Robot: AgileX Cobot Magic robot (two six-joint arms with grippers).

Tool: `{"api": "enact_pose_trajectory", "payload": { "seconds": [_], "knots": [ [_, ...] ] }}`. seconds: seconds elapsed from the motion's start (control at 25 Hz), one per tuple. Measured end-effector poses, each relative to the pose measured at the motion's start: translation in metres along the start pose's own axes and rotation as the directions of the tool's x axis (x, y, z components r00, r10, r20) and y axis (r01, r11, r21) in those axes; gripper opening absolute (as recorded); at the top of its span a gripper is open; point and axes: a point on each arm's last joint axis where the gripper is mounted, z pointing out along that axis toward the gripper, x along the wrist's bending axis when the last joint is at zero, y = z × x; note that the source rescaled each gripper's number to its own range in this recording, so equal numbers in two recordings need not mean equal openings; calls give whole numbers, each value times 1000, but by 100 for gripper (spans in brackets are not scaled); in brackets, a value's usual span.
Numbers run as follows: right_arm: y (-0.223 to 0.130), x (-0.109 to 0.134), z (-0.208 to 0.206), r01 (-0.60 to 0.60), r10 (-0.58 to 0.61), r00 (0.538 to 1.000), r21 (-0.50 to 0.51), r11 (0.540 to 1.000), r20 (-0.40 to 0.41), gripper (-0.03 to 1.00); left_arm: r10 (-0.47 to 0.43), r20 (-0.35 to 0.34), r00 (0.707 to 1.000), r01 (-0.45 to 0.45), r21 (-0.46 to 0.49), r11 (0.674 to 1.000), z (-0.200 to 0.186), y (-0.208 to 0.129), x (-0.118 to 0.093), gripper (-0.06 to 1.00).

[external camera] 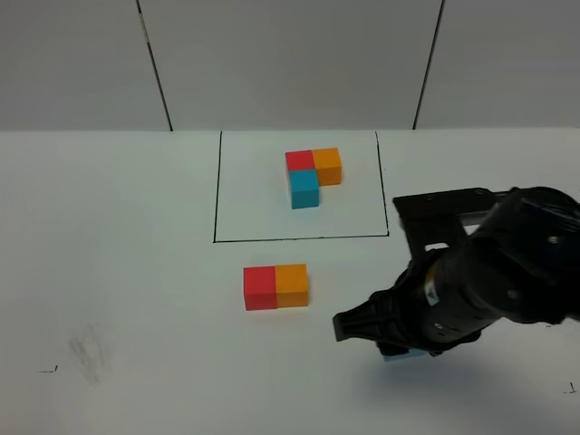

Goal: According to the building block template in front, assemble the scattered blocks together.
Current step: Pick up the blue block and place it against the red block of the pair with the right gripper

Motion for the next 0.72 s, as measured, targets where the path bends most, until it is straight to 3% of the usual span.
{"api": "enact_pose_trajectory", "payload": {
  "seconds": [0.28,0.52,0.72],
  "knots": [
    [-11,35,35,57,-59,998,91,994,22,0,0,0,1000,0,0,1000,0,0,0,85],
    [-14,56,42,55,-51,996,51,997,-69,0,0,0,1000,0,0,1000,0,0,0,85],
    [-14,67,44,70,-66,993,42,997,-93,0,1,0,1000,-1,0,1000,0,0,0,85]
  ]
}}
